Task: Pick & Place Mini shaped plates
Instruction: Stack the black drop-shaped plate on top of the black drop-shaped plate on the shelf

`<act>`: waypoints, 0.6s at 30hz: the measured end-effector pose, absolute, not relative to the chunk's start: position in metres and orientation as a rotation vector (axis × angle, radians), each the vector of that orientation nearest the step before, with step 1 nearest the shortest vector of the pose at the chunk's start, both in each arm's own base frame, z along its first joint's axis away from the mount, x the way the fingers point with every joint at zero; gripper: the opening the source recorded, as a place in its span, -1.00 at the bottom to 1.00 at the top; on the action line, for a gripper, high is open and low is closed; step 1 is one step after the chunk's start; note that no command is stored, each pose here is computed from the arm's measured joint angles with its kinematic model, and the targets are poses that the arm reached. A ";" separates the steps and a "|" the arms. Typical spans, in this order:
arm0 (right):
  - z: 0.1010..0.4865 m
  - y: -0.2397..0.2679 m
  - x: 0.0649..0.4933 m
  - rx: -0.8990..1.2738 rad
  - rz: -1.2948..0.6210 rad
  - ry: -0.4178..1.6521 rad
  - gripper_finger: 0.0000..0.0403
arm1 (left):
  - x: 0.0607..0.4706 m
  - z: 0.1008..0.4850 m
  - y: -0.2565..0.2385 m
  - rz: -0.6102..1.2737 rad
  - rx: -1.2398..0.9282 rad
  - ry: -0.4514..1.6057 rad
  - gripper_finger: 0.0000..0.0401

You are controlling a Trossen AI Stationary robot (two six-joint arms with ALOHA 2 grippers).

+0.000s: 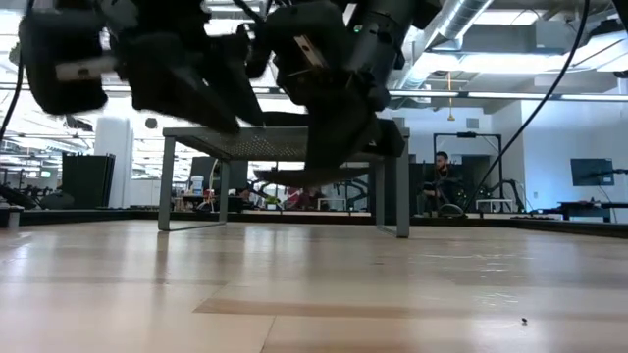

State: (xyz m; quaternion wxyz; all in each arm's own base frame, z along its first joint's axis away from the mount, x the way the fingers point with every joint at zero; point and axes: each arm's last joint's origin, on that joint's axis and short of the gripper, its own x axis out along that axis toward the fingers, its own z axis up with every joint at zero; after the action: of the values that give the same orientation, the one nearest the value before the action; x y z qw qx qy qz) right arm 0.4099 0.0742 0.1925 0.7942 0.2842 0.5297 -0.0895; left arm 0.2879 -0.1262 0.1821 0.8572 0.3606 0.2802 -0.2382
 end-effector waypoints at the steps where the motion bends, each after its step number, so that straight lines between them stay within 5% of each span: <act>1: 0.194 0.074 0.410 0.614 -0.186 1.137 -0.98 | 0.285 0.187 -0.128 -0.506 0.758 0.574 -0.50; 9: 0.216 0.076 0.406 0.610 -0.152 1.061 -0.99 | 0.255 0.219 -0.143 -0.498 0.672 0.514 -0.50; 18: 0.219 0.074 0.412 0.626 -0.135 1.000 -0.99 | 0.245 0.200 -0.143 -0.459 0.729 0.479 -0.50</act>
State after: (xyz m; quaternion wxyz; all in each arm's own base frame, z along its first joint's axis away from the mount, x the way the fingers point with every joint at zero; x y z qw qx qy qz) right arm 0.4118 0.0740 0.2190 0.8287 0.2951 0.4712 -0.0636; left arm 0.2447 -0.1426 0.1998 0.8811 0.3498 0.2298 -0.2201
